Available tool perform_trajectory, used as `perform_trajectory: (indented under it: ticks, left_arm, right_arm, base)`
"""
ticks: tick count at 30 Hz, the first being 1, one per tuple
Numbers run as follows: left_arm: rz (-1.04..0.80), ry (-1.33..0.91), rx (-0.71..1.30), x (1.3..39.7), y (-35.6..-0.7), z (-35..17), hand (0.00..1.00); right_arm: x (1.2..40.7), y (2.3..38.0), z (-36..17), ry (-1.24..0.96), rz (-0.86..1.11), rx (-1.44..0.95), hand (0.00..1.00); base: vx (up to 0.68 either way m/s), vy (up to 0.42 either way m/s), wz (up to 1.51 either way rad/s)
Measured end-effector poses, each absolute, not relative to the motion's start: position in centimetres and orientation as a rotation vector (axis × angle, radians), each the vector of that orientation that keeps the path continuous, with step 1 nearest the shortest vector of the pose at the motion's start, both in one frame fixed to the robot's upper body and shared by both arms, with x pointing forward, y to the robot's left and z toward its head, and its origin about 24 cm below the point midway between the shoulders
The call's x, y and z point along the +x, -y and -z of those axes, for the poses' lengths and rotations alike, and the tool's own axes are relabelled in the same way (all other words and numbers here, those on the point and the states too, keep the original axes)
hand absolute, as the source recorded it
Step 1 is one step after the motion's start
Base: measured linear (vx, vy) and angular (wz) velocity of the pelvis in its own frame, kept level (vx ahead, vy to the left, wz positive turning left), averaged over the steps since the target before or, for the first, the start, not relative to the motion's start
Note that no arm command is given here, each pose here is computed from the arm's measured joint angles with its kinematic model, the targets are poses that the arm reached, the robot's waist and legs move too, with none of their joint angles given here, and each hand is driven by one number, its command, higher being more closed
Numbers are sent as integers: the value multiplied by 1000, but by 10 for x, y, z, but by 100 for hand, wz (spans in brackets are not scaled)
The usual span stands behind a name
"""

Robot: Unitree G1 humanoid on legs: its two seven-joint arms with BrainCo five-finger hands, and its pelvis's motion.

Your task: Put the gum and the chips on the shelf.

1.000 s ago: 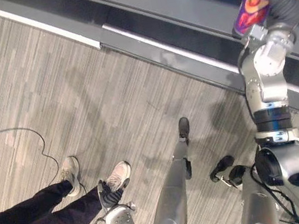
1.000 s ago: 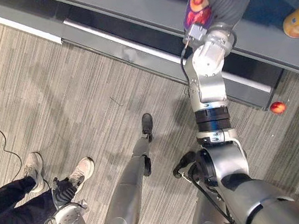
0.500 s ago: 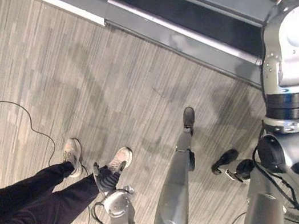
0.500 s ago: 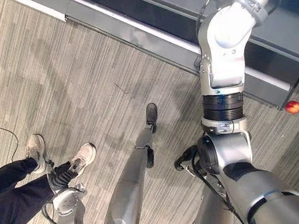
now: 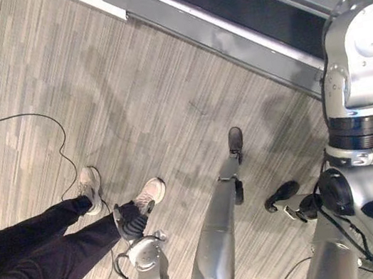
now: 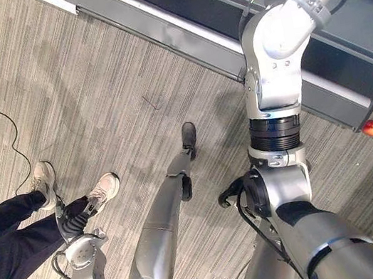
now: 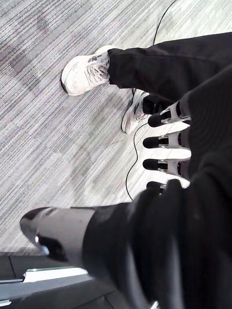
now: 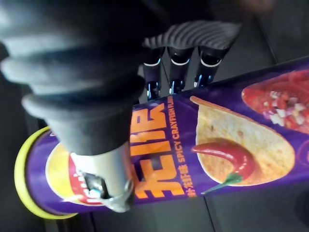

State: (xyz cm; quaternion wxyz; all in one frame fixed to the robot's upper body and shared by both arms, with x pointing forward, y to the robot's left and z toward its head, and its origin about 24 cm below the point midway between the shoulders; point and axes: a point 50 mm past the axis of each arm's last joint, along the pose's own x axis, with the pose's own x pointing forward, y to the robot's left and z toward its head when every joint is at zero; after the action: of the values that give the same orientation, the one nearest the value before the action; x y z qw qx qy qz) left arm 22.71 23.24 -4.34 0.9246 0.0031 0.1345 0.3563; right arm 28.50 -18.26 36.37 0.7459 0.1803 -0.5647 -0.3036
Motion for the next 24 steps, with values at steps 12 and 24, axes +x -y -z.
perform_trajectory:
  ticks: [12, 24]
  left_arm:
    - [-731, -278, 2, 227, -231, 44, 0]
    - [-728, -228, -25, 229, -225, 37, 0]
  right_arm:
    - [304, 184, -352, 1139, 686, 350, 100]
    - [316, 202, -348, 1093, 767, 203, 100]
  base:
    - [-34, -52, 1]
    - [-58, -54, 3]
